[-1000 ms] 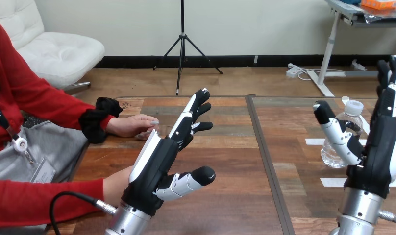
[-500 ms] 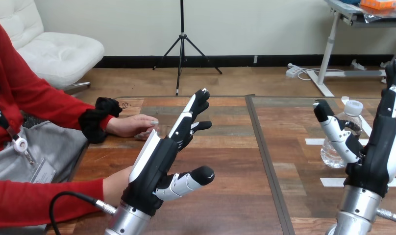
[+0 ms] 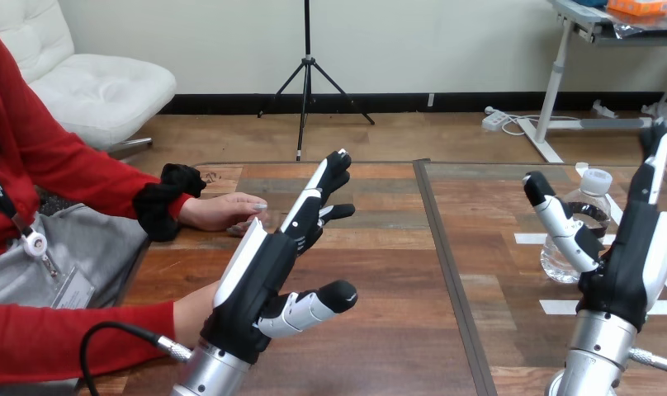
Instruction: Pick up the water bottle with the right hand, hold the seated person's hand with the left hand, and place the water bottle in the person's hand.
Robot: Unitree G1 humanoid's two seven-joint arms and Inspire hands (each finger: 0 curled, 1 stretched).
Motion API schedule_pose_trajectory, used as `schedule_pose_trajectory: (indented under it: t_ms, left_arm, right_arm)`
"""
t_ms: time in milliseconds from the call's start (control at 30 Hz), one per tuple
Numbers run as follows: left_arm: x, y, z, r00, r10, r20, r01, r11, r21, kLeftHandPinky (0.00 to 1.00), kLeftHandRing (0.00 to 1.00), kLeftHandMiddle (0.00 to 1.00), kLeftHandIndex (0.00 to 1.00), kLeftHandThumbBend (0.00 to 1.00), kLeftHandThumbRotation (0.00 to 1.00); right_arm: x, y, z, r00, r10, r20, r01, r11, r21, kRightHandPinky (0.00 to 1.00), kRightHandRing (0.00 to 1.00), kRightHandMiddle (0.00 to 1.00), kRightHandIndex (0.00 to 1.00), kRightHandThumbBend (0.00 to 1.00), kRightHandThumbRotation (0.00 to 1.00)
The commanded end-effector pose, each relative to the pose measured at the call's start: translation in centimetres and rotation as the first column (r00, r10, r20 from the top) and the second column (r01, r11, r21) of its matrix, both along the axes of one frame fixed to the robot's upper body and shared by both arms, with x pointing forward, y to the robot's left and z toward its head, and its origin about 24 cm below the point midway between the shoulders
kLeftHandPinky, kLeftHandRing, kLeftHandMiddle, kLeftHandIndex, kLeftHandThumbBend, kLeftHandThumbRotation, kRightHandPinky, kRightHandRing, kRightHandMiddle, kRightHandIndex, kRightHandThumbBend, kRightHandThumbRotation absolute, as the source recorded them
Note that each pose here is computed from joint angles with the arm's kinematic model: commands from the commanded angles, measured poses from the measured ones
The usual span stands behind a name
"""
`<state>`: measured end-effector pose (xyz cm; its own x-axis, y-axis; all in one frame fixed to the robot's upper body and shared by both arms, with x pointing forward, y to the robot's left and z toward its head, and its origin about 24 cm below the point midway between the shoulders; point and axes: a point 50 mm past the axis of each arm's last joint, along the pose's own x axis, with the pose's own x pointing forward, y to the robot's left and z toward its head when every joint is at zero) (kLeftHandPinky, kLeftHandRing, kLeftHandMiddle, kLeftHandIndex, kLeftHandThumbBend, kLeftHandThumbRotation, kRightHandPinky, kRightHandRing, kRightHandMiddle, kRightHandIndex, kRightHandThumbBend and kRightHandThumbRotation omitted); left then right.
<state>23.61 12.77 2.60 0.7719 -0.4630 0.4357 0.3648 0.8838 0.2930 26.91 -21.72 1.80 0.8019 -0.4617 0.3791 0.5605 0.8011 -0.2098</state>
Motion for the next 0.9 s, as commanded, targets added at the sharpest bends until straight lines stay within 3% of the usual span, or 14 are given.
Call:
schedule_pose_trajectory:
  t_ms: [0,467,867]
  left_arm:
    - [0.7,0.3,1.3,0.998,0.003,0.062,-0.002,1.0,-0.019,0.85,0.98,1.0,1.0,1.0,0.86]
    - [0.6,0.5,1.4,0.998,0.003,0.064,-0.002,1.0,-0.026,0.85,0.97,1.0,1.0,1.0,0.86]
    - [0.5,0.8,1.3,0.998,0.007,0.07,-0.005,1.0,-0.024,0.84,0.97,1.0,1.0,1.0,0.86]
  right_arm:
    - [2.1,-0.1,1.6,0.999,0.018,0.034,-0.019,1.0,0.013,1.0,1.0,0.97,0.99,1.0,0.55]
    - [2.9,-0.6,0.4,0.997,0.017,-0.071,-0.014,0.999,0.043,0.98,0.99,0.97,1.0,1.0,0.54]
    - [3.4,-0.9,-0.7,0.985,0.01,-0.171,0.009,0.994,0.109,0.95,0.97,0.97,1.0,1.0,0.54]
